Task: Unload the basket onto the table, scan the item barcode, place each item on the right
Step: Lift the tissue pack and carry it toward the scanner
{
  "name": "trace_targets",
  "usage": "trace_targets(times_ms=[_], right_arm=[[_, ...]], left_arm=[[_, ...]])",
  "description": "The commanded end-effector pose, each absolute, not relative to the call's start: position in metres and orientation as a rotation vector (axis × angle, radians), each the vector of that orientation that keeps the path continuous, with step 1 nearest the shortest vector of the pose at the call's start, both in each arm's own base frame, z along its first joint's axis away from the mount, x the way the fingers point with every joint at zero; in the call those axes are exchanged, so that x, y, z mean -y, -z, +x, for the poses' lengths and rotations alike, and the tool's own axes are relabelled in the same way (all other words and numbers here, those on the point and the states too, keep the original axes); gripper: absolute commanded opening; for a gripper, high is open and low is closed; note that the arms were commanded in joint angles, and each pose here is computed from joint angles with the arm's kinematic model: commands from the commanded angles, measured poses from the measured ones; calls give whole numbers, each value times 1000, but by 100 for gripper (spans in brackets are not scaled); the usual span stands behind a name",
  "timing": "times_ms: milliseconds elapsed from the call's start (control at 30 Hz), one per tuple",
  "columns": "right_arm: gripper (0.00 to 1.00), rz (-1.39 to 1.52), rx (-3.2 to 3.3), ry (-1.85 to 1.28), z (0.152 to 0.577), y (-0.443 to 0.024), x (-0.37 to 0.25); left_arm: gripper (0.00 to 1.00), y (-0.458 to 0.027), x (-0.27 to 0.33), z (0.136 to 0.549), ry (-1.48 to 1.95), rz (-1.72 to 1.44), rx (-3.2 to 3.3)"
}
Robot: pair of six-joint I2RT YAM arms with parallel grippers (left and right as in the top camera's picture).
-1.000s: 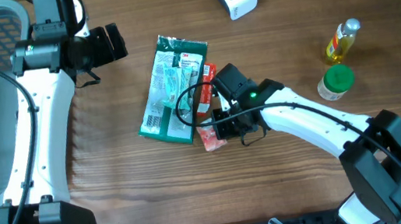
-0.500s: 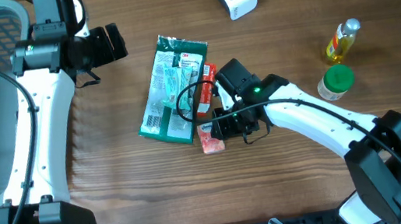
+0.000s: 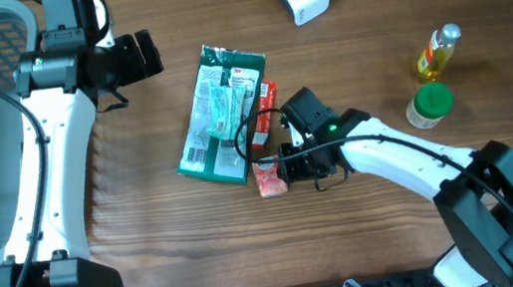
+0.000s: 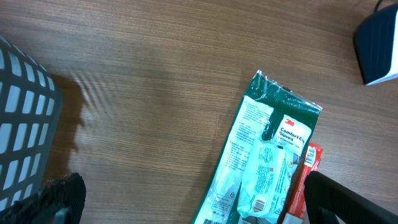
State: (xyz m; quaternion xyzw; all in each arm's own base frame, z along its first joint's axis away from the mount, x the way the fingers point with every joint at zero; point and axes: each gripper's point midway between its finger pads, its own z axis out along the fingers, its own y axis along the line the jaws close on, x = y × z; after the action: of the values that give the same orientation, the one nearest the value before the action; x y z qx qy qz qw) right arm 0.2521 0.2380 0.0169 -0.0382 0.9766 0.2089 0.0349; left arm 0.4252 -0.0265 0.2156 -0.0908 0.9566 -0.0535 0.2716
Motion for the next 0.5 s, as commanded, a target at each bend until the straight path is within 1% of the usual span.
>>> trace_targets(times_ms=[0, 367, 467], right_arm=[[34, -88, -2994, -676, 250, -16, -239], [34, -72, -2952, -710, 257, -16, -244], [34, -74, -2951, -761, 255, -19, -250]], left_arm=[[100, -214, 26, 426, 149, -234, -2580], [100, -214, 26, 426, 149, -235, -2580], [100, -214, 26, 426, 149, -234, -2580]])
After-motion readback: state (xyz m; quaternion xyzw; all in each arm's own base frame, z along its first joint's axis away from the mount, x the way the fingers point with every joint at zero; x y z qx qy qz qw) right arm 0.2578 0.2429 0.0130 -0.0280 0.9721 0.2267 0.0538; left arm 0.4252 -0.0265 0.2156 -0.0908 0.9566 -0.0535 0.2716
